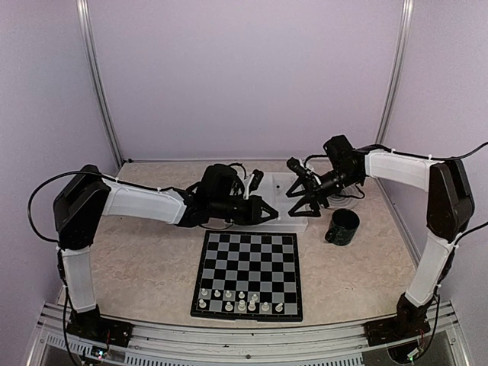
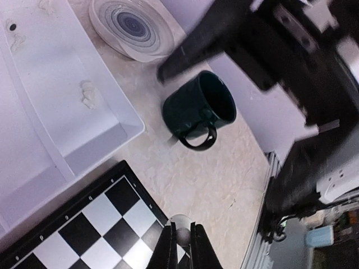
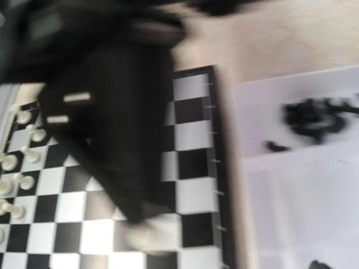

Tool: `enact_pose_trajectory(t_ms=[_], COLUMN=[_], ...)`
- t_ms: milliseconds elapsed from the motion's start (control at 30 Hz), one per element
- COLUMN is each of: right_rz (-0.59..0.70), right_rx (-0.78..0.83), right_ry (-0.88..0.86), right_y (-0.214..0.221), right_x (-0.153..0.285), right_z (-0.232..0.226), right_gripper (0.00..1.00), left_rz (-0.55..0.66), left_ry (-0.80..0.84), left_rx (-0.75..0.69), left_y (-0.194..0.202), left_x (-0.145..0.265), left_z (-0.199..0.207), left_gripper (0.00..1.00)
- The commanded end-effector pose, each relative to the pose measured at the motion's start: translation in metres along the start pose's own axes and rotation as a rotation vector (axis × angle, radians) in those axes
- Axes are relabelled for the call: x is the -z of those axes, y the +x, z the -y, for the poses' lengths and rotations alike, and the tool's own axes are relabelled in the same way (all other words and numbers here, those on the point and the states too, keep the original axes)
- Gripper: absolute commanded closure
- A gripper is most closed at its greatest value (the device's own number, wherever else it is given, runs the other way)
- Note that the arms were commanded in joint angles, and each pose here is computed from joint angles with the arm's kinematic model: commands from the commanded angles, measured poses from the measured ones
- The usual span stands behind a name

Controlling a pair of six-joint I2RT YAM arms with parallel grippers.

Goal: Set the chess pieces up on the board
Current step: Place the pawn at f2.

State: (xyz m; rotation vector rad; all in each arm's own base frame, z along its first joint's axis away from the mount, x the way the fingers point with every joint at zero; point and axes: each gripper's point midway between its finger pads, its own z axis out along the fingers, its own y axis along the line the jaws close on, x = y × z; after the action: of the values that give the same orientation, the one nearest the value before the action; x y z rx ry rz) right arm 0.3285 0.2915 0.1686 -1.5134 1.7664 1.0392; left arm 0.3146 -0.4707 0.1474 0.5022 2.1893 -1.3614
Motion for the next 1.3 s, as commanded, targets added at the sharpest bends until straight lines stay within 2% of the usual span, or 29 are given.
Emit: enact_pose_trajectory(t_ms=[0,233,433,800,1267], right_rz=[0.055,0.006,0.002,-0.015,-0.033], right_rx=[0.03,0.005,-0.008,-0.024,-0.035], right_ry=[0.099,0.233,0.225,0.205,0.192], right_y=[-0.019,-0.004,0.0,0.011,0.019], right_x=[0.043,0.055,0.051,0.045,0.04], right_z=[0.013,0.041,0.043,0.043,0.044], right_gripper=[0.01,0.01,0.01,0.01,0.01], left_rz=[-0.142,-0.426,-0.576,-0.655,-0.715], left_ry=[-0.161,-0.288,-0.334,-0.354,-0.282], left_rx=[-0.293,-0.527,-0.655,-0.739,-0.754], left_y=[0.038,0.117,0.161,0.181,0.195], left_x=[0.021,0.037,0.037,0.024,0.024], left_z=[0.024,0.022,0.022,0.017,0.024], left_gripper=[1.0,1.0,0.99,0.99,0.99])
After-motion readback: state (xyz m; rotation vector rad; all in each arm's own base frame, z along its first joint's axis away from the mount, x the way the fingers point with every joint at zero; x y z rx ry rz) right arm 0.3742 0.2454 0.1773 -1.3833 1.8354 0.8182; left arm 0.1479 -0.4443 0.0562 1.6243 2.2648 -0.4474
